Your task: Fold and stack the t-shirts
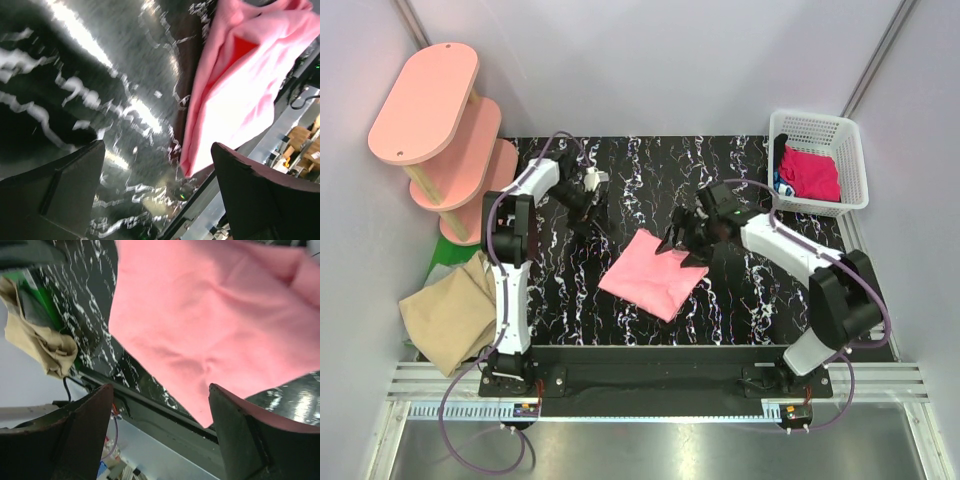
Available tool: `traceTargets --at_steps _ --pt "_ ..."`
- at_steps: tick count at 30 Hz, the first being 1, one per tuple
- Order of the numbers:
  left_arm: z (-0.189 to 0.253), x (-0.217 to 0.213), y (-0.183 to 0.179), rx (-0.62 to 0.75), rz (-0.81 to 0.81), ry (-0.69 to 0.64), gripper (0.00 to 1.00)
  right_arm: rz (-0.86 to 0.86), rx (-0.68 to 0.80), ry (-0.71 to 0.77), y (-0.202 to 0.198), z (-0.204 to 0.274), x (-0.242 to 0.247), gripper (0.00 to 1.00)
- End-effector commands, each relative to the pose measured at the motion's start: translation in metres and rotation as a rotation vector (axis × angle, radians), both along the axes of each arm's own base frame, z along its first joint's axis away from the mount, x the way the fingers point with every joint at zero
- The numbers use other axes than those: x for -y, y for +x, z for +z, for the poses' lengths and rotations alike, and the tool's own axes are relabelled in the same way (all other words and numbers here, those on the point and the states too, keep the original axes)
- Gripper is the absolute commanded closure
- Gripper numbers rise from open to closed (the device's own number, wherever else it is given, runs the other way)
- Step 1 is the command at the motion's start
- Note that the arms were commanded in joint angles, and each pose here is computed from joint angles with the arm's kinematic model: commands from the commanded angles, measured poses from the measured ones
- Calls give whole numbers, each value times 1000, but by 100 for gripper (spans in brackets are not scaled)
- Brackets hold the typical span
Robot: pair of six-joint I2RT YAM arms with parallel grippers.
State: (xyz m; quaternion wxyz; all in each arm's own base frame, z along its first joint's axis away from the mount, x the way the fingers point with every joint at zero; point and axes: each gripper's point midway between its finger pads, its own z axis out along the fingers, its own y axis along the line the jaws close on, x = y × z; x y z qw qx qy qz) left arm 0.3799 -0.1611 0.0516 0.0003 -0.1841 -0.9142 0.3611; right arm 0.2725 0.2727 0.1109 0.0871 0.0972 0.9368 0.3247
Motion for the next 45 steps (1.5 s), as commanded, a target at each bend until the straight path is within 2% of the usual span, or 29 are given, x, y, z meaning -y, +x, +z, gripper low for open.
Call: traceTargets --at_steps 1,6,15,22,28,33,43,44,45 --pt "15 33 9 38 -25 -131 7 -67 -66 -157 5 -32 44 16" --pt "0 44 3 49 -55 -95 6 -57 -173 -155 9 -78 38 16" --pt "-28 49 7 31 -74 -62 5 -93 -237 -191 20 -113 54 19" --pt "-47 56 0 -14 -89 -61 5 -90 -235 -174 39 -117 47 19" --pt "-50 55 -8 6 -124 22 5 -75 -226 -146 61 -118 34 21" --pt "-61 59 -29 -35 -161 60 5 -70 -222 -138 67 -120 31 21" --pt "-67 65 -44 -62 -190 81 5 -66 -218 -123 70 -116 27 21" --pt "-68 65 -48 -70 -195 79 7 -69 -220 -123 71 -117 27 21" --pt "-65 67 -49 -66 -201 72 14 -67 -218 -121 71 -116 26 21"
